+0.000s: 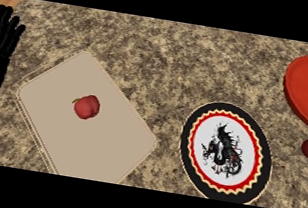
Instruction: Pick the pear from the plate and place it in the bowl
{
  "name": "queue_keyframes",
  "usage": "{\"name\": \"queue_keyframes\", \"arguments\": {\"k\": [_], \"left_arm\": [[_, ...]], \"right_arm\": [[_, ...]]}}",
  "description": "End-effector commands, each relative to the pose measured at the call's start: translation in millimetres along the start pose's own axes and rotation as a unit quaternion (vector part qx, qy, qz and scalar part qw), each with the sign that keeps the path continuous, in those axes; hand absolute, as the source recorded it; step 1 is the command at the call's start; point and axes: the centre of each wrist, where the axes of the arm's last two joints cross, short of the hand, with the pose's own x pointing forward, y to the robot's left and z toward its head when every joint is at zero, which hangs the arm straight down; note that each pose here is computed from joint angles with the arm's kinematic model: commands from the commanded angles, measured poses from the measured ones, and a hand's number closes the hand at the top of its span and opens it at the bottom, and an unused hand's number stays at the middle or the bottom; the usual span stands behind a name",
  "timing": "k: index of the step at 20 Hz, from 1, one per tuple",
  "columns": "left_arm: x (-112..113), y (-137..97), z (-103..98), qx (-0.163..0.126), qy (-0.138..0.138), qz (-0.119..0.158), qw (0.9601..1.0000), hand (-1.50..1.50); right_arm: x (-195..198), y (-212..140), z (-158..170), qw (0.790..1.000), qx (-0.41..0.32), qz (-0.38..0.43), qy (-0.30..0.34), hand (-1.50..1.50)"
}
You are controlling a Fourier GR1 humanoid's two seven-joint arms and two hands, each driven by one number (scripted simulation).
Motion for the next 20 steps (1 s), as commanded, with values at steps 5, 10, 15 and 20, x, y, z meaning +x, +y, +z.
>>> {"name": "queue_keyframes", "arguments": {"k": [5,10,15,20], "left_arm": [[-2,-12,3,-0.016,-0.002,0.0,0.9999,0.0],[6,-1,-13,-0.002,-0.003,-0.009,0.9999,0.0],[1,-16,-9,-0.008,0.004,-0.006,0.9999,0.0],[1,-9,-3,-0.001,-0.006,-0.008,1.0,0.0]], "right_arm": [[17,12,-36,0.99,0.082,-0.091,-0.069,1.5],[33,32,-68,0.984,0.135,-0.08,-0.08,1.5],[46,79,-99,0.977,0.176,-0.085,-0.08,1.5],[42,144,-106,0.976,0.188,-0.078,-0.072,1.5]]}}
